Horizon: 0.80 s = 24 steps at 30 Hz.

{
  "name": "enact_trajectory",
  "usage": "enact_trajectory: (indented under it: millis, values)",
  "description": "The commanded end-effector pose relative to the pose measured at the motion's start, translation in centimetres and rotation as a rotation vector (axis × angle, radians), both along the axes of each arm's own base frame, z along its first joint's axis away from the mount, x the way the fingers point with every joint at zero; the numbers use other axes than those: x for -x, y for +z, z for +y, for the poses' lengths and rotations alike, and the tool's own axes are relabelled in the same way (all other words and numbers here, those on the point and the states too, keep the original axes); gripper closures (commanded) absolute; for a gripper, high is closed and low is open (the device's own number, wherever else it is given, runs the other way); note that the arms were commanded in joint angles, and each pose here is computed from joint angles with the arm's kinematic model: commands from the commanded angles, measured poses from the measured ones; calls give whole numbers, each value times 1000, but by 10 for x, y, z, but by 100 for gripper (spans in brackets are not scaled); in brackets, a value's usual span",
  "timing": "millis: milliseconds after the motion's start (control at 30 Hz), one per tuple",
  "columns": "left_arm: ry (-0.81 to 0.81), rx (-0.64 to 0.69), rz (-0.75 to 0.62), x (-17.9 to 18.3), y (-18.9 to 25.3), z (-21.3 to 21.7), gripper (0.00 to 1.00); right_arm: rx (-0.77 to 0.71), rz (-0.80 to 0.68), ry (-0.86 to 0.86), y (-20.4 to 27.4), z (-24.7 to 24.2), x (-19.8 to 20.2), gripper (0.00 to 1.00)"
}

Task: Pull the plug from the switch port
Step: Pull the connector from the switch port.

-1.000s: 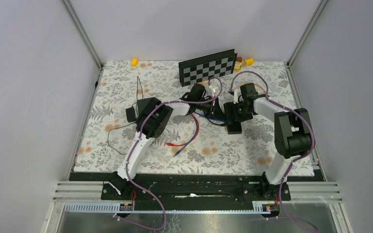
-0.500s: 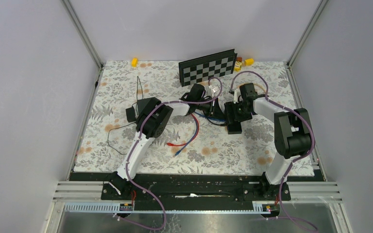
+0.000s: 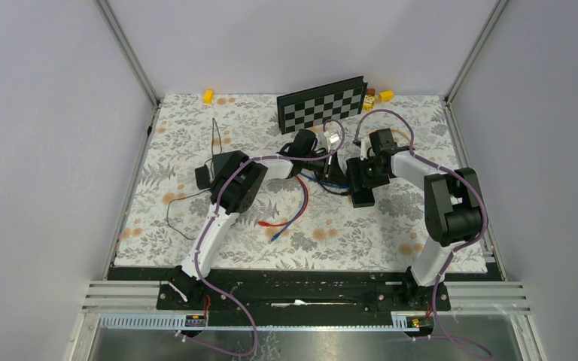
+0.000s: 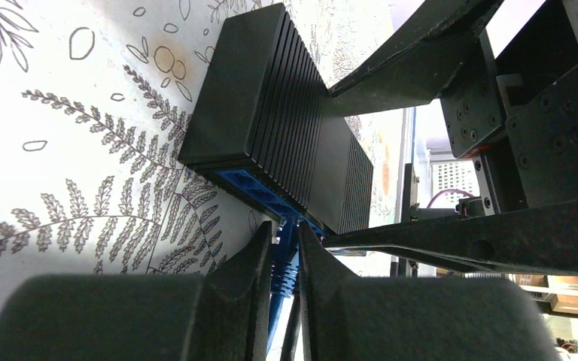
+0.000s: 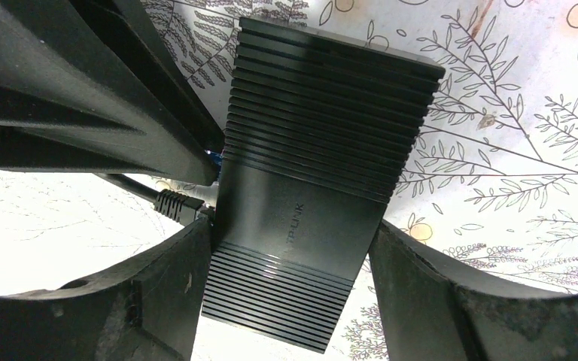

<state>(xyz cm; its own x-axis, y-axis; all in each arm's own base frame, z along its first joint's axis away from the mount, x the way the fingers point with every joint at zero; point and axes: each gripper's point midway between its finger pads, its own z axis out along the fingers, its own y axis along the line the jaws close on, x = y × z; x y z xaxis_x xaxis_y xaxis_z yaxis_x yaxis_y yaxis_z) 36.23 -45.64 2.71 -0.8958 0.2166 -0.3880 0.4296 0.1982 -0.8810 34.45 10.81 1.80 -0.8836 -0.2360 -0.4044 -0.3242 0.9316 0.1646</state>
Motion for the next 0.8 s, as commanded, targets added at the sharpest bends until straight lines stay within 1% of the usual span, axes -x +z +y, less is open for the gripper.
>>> enact_trajectory:
  millis: [0,200,300,367,400,533,667,767]
  values:
    - [25,-124,82,8,-51,20,100,98,-114,-16,9,-18,-23,64]
    - [116,-73,187,14,-42,19,100,118,-101,-62,6,-23,-21,67]
    - [134,-74,201,15,-40,20,100,142,-103,-78,6,-28,-22,70]
    - [124,-77,184,14,-39,20,100,141,-104,-72,6,-28,-22,71]
    - [115,-101,184,15,-42,22,100,138,-105,-63,6,-27,-22,72]
    - [89,-145,105,5,-41,22,100,132,-109,-35,6,-25,-23,73]
    - [81,-144,50,-7,-32,19,100,132,-108,-23,7,-24,-22,73]
    - [92,-135,25,-18,-24,18,100,136,-99,-17,6,-26,-19,71]
